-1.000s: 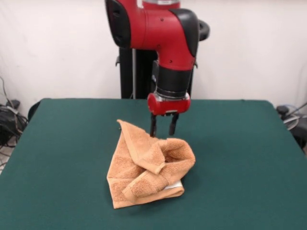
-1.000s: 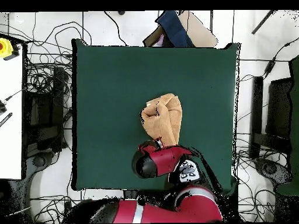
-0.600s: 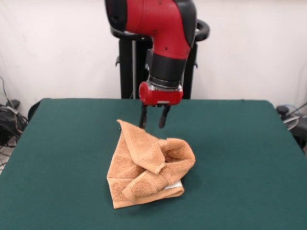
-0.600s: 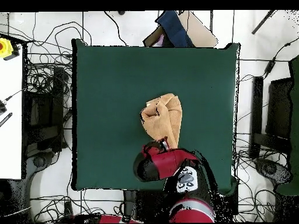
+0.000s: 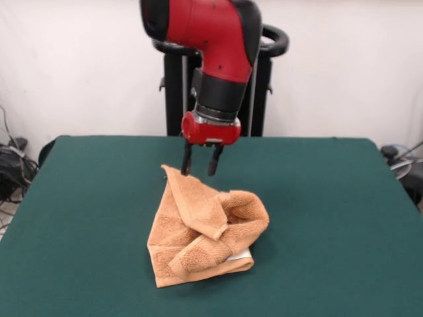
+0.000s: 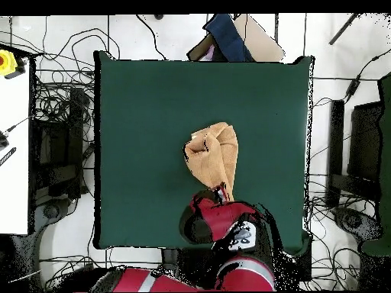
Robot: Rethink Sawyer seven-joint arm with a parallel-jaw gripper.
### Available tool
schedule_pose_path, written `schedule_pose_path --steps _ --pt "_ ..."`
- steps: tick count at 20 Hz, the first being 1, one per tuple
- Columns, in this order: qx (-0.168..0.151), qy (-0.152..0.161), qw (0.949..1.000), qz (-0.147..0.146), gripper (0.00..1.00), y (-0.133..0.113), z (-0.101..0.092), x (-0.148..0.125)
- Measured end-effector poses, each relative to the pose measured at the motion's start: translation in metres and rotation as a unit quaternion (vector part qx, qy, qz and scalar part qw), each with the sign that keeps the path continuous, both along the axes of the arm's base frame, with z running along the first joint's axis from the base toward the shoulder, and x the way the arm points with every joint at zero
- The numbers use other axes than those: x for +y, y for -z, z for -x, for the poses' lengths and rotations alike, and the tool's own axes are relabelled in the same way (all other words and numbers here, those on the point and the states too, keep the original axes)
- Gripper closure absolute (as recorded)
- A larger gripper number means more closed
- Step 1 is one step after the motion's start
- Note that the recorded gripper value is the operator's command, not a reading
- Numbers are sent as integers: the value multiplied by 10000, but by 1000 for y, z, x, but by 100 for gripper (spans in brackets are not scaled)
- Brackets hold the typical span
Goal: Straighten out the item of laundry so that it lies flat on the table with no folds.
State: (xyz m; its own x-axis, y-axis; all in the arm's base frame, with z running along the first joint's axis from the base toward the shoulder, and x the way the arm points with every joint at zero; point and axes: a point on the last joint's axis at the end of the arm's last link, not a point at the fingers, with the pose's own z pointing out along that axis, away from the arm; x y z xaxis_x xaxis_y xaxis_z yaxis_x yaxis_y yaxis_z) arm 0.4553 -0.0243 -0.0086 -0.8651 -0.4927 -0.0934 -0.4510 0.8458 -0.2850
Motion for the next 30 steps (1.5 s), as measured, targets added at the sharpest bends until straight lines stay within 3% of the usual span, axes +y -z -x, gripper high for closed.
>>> schedule_pose_path --steps 11,12,23,26,30 --pt "-78 -115 9997 -213 0 47 35 -2" --pt "-165 -131 9995 -225 100 46 34 -3" --pt "-214 -68 9995 -207 100 41 30 -2" --pt "-196 75 9997 -150 100 24 28 -1" --pt "81 483 9988 13 100 -13 29 16"
